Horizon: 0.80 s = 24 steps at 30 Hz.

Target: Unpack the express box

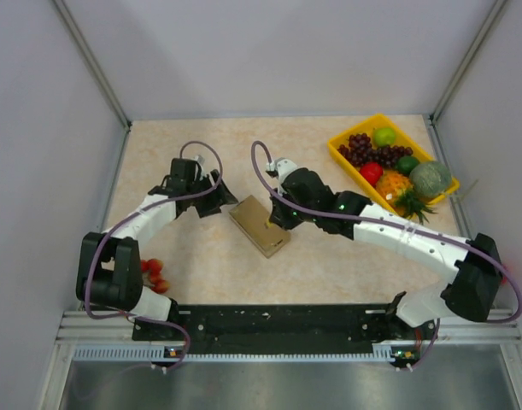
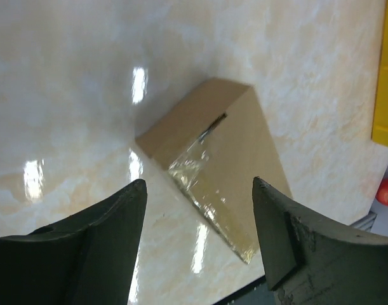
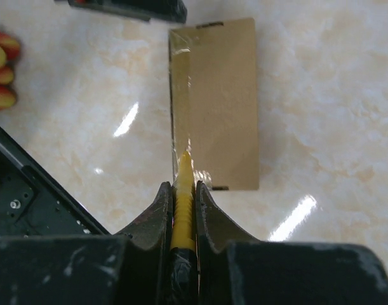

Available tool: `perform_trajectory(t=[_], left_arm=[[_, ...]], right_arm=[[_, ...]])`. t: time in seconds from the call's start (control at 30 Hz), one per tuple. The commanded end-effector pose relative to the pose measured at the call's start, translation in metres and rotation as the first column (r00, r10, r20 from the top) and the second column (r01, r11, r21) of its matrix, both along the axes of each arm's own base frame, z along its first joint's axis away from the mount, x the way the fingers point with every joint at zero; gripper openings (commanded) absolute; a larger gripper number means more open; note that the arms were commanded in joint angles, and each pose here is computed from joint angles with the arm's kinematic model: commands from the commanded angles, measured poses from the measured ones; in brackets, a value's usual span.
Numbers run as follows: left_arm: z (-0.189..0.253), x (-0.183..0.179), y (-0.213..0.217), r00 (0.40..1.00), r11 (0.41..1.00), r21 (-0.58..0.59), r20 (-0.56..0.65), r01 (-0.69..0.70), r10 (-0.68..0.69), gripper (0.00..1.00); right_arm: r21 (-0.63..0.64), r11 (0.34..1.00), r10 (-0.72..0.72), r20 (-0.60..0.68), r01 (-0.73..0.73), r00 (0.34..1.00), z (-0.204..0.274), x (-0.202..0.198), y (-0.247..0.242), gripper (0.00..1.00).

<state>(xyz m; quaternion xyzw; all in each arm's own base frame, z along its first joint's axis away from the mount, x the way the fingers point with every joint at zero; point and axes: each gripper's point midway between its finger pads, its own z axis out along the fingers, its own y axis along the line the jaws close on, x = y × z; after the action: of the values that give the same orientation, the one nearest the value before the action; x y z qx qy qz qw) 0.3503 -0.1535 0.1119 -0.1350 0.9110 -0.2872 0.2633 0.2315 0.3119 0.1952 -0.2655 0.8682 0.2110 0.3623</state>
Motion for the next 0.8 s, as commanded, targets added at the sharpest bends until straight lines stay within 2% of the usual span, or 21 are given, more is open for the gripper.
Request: perform_trajectory(t=[0.0,0.03,0.13,0.27,0.47,0.63,0.77], left_arm=[[-0.014,-0.028,-0.01,0.998,0.995,-0.1,-0.06,0.003,-0.009,0.72],[-0.024,-0.037,-0.013,0.995,0.992,-0.124,-0.097,-0.007,-0.005,0.72],[-0.028,-0.037,-0.023,0.995,0.983,-0.185,-0.102,0.001,-0.02,0.71],[-0.02,-0.033,-0.029,0.997,0.977,-0.211,-0.069,0.011,-0.027,0.7],[-0.025,-0.035,-0.019,0.997,0.988,-0.152,-0.072,-0.02,0.009,0.71],[-0.042,-0.033,-0.015,0.99,0.991,-0.12,-0.134,-0.06,0.044,0.6],[-0.049,-0.031,-0.012,0.988,0.994,-0.093,-0.144,-0.064,0.05,0.58]], right_arm=[[0.201,0.973,0.097,0.098,-0.115,0.99,0.025,0.012,0.05,0.0],[0.207,0.97,0.104,0.105,-0.124,0.989,0.021,0.013,0.053,0.0],[0.212,0.966,0.124,0.13,-0.15,0.984,0.015,0.019,0.063,0.0],[0.205,0.967,0.129,0.134,-0.155,0.983,0.004,0.026,0.071,0.0],[0.195,0.972,0.113,0.095,-0.13,0.989,-0.016,0.032,0.081,0.0],[0.174,0.976,0.112,0.099,-0.128,0.989,-0.025,0.037,0.083,0.0],[0.155,0.98,0.111,0.095,-0.125,0.989,-0.032,0.041,0.087,0.0]])
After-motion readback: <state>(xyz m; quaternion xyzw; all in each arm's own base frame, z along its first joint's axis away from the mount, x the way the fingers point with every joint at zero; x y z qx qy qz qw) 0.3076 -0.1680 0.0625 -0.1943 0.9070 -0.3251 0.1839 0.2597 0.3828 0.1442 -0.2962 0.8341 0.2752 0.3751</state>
